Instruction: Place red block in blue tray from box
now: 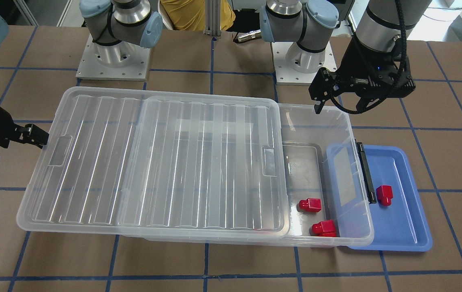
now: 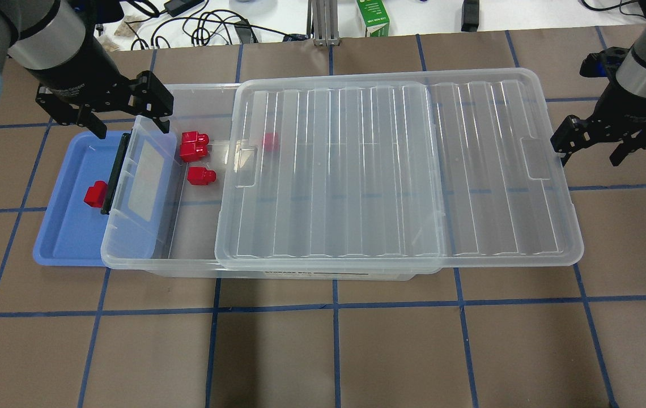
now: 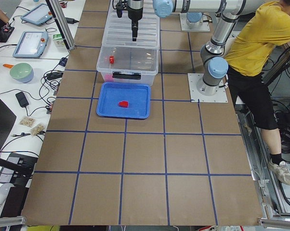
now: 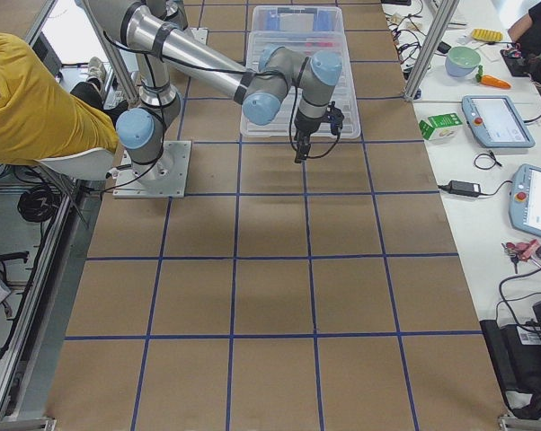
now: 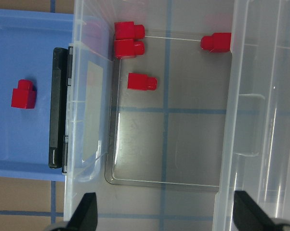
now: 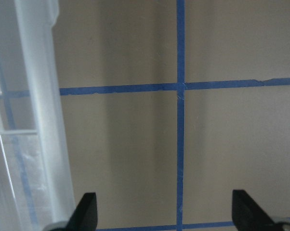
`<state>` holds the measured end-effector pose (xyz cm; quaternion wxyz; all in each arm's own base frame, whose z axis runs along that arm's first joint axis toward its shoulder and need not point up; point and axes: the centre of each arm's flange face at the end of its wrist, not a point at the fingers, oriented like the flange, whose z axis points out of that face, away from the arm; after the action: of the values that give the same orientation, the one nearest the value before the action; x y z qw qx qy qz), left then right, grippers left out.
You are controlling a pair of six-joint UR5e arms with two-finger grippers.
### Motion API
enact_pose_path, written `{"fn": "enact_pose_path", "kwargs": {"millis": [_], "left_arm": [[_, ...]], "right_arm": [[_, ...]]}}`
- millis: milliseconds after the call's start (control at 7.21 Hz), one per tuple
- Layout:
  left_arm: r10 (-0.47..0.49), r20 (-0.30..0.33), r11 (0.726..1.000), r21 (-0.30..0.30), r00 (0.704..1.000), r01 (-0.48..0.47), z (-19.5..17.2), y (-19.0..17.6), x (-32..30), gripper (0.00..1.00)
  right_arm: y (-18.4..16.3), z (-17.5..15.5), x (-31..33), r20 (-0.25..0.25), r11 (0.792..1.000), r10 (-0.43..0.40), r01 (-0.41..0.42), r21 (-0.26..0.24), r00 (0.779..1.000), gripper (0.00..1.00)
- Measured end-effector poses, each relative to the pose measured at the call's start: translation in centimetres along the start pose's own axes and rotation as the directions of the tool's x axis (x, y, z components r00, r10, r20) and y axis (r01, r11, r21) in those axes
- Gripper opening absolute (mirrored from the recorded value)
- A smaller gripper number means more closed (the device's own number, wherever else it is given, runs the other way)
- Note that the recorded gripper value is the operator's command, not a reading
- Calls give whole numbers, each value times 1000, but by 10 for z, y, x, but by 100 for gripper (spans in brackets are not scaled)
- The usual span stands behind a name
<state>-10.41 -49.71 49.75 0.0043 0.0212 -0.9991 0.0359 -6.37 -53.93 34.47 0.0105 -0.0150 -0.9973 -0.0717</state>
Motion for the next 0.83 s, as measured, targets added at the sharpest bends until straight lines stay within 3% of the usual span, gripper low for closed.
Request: {"fn": "enact_pose_path", "kwargs": {"millis": [416, 832], "left_arm": [[0, 1, 1000, 0, 1000, 0, 0, 0, 0, 100], [0, 1, 1000, 3, 1000, 0, 0, 0, 0, 100]], "right_arm": [[-1, 5, -28, 35, 1000, -20, 20, 7, 999, 100], [-1, 5, -76, 29, 1000, -6, 5, 10, 1000, 100]]}}
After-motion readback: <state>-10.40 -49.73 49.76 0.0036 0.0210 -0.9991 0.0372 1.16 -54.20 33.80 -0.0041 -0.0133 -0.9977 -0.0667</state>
